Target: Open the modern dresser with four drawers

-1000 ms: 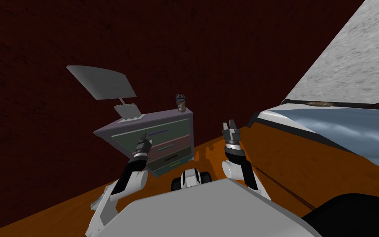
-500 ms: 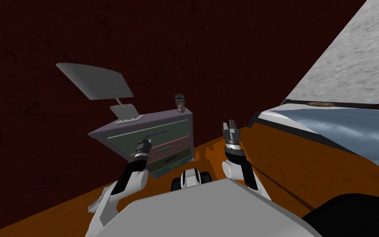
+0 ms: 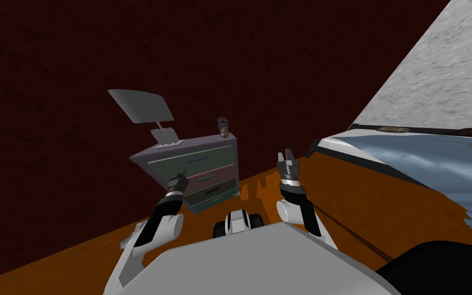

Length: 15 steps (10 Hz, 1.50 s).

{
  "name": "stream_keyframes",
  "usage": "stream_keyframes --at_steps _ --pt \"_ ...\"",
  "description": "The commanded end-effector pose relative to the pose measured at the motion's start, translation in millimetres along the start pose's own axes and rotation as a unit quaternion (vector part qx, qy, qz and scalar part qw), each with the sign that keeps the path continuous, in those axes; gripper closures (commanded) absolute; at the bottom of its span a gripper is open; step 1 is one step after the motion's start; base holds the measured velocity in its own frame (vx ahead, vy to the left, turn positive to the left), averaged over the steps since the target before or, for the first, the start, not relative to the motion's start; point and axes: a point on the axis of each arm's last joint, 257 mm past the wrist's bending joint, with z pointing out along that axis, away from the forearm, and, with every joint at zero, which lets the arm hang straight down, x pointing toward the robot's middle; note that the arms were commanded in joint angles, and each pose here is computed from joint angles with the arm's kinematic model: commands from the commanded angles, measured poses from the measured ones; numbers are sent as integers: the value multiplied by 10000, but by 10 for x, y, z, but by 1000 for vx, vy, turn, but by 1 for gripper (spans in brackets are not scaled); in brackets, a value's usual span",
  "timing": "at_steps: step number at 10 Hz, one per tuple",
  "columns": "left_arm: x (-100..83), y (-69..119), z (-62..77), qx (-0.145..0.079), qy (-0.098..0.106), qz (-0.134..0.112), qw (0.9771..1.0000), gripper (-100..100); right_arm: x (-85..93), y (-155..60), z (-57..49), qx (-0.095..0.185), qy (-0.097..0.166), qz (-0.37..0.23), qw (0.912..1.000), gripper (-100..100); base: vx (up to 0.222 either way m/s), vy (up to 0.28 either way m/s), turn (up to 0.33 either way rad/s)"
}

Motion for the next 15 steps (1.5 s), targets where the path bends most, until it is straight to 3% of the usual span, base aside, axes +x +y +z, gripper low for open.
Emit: stream_keyframes --at_steps 1,6,8,11,12,15 --pt "-8 -28 3 10 69 136 9999 -100 -1 0 -1 1 0 -1 10000 0 0 0 0" --pt "-62 -54 -7 -106 43 172 9998 -100 -2 0 -2 2 0 -4 10000 0 135 33 -13" --pt "-68 3 -21 -179 -95 -75 9998 -100 -2 0 -2 2 0 -3 10000 0 143 30 -8" --pt "-70 -49 -32 -158 -79 -28 9998 -100 -1 0 -1 1 0 -2 10000 0 62 7 -12" --pt "-70 -52 -33 -164 -81 -29 9998 100 -1 0 -1 1 0 -2 10000 0 7 0 2" --pt "-52 -97 -87 -157 -52 -34 9999 100 0 0 0 0 0 0 10000 0 -165 -42 19"
